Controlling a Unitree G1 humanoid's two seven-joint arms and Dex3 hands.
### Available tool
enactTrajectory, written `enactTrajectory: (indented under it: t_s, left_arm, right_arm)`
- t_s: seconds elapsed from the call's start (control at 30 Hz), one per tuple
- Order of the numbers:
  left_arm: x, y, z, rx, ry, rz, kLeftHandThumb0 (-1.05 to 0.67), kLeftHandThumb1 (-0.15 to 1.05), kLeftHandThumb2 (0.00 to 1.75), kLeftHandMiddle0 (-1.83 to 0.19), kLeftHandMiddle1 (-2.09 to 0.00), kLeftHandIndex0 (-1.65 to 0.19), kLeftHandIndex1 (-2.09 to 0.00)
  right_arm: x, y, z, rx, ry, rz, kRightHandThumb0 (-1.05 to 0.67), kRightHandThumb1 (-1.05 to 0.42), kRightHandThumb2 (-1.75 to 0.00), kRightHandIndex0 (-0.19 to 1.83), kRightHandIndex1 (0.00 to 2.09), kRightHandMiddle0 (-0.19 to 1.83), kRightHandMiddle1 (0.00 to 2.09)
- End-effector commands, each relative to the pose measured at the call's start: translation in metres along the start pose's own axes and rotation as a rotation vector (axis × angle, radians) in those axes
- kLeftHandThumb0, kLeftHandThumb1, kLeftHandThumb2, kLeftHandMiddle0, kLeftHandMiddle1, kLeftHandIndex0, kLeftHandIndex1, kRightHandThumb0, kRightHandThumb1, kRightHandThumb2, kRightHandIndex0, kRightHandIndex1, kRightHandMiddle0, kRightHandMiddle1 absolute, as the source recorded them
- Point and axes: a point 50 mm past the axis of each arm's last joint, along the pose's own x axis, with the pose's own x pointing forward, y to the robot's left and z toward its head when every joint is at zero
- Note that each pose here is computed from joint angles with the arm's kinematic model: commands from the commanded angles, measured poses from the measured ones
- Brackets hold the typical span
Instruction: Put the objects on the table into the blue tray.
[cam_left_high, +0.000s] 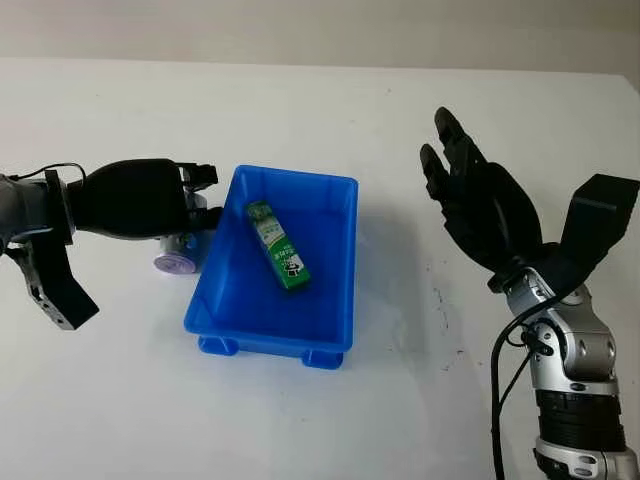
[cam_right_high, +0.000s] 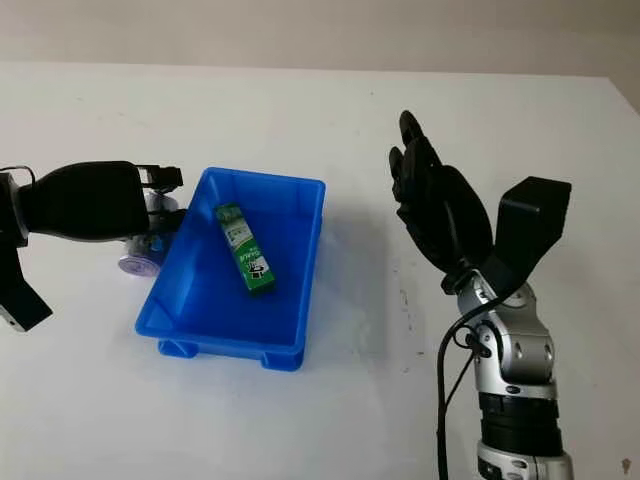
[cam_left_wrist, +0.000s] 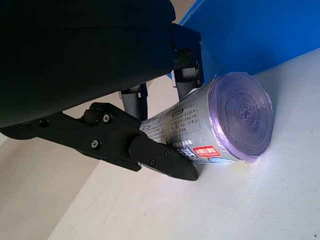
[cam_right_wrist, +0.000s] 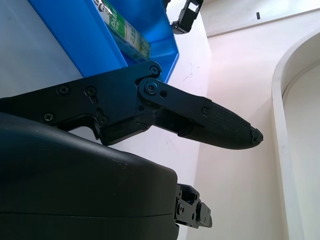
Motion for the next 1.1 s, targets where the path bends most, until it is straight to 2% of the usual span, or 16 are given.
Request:
enactTrajectory:
  t_s: [0.0,0.03,0.1,0.2,0.23,0.33,0.37,0.4,0.5,0.6,0.7,0.9,0.97,1.0,1.03,1.07]
  left_arm:
    - [-0.004,-0.016,0.016,-0.024,-0.051,-0.097,-0.51,1.05,0.14,-0.65,-2.09,-0.38,-2.09]
    - [-0.004,-0.017,0.016,-0.016,-0.046,-0.113,-0.52,1.05,0.17,-0.63,-2.09,-0.35,-2.09]
    - [-0.006,-0.02,0.016,-0.003,-0.027,-0.157,-0.44,1.04,0.11,-0.69,-2.09,-0.38,-2.09]
    - [-0.007,-0.026,0.011,-0.001,0.063,-0.281,-0.26,1.05,0.16,-0.82,-2.09,-0.48,-2.09]
    - [-0.009,-0.028,0.008,0.0,0.093,-0.313,-0.23,1.05,0.22,-0.85,-2.09,-0.46,-2.09]
    - [-0.015,-0.027,-0.004,0.014,0.199,-0.368,-0.21,1.05,0.15,-0.84,-2.09,-0.35,-2.09]
    - [-0.019,-0.026,-0.01,0.008,0.245,-0.38,-0.24,1.04,0.11,-0.77,-2.09,-0.19,-1.97]
    - [-0.023,-0.026,-0.015,0.008,0.294,-0.369,-0.25,1.05,0.09,-0.71,-2.09,-0.16,-1.8]
    - [-0.037,-0.024,-0.031,-0.013,0.46,-0.368,-0.29,1.05,0.12,-0.51,-2.09,-0.04,-1.99]
    - [-0.051,-0.019,-0.049,-0.086,0.657,-0.344,-0.34,1.05,0.23,-0.35,-2.09,-0.06,-2.08]
    - [-0.063,-0.016,-0.061,-0.097,0.781,-0.351,-0.37,1.05,0.28,-0.27,-2.09,-0.04,-2.09]
    - [-0.079,-0.013,-0.074,-0.082,0.922,-0.392,-0.35,1.05,0.3,-0.32,-2.09,0.02,-2.09]
    - [-0.083,-0.01,-0.078,-0.12,0.994,-0.338,-0.35,1.05,0.29,-0.36,-2.09,0.0,-2.09]
    - [-0.085,-0.005,-0.081,-0.168,1.042,-0.261,-0.36,1.05,0.27,-0.36,-2.09,0.01,-2.09]
    - [-0.085,0.001,-0.085,-0.211,1.08,-0.186,-0.34,1.05,0.21,-0.37,-2.09,-0.03,-1.92]
    - [-0.085,0.005,-0.087,-0.238,1.102,-0.138,-0.34,1.05,0.23,-0.38,-2.09,-0.05,-1.87]
  right_arm:
    - [-0.003,-0.003,0.003,-0.009,-0.01,-0.007,-0.78,-1.05,-0.77,-0.19,0.0,-0.19,0.0]
    - [-0.003,-0.003,0.003,-0.008,-0.011,-0.008,-0.78,-1.05,-0.77,-0.19,0.0,-0.19,0.0]
    - [-0.003,-0.003,0.003,-0.005,-0.01,-0.012,-0.78,-1.05,-0.77,-0.19,0.0,-0.19,0.0]
    - [-0.003,-0.003,0.003,-0.004,-0.009,-0.009,-0.79,-1.05,-0.77,-0.19,0.0,-0.19,0.0]
    - [-0.003,-0.003,0.003,-0.003,-0.009,-0.008,-0.79,-1.05,-0.76,-0.19,0.0,-0.19,0.0]
    - [-0.003,-0.002,0.003,-0.002,-0.009,-0.005,-0.79,-1.05,-0.76,-0.19,0.0,-0.19,0.0]
    - [-0.003,-0.002,0.003,-0.003,-0.009,-0.005,-0.79,-1.05,-0.76,-0.19,0.0,-0.19,0.0]
    - [-0.003,-0.002,0.003,-0.003,-0.009,-0.004,-0.79,-1.05,-0.76,-0.19,0.0,-0.19,0.0]
    - [-0.003,-0.002,0.003,-0.005,-0.011,-0.002,-0.79,-1.05,-0.75,-0.19,0.0,-0.19,0.0]
    - [-0.003,-0.002,0.003,-0.006,-0.012,0.002,-0.79,-1.05,-0.75,-0.19,0.0,-0.19,0.0]
    - [-0.002,-0.001,0.003,-0.003,-0.014,0.008,-0.78,-1.05,-0.75,-0.19,0.0,-0.19,0.0]
    - [-0.003,-0.001,0.003,0.0,-0.017,0.02,-0.77,-1.05,-0.76,-0.19,0.0,-0.19,0.0]
    - [-0.003,0.0,0.003,-0.001,-0.013,0.019,-0.78,-1.05,-0.76,-0.19,0.0,-0.19,0.0]
    - [-0.003,0.0,0.002,0.002,-0.01,0.023,-0.78,-1.05,-0.76,-0.19,0.0,-0.19,0.0]
    - [-0.003,0.0,0.002,0.005,-0.008,0.027,-0.78,-1.05,-0.76,-0.19,0.0,-0.19,0.0]
    - [-0.003,0.001,0.001,0.008,-0.007,0.031,-0.78,-1.05,-0.76,-0.19,0.0,-0.19,0.0]
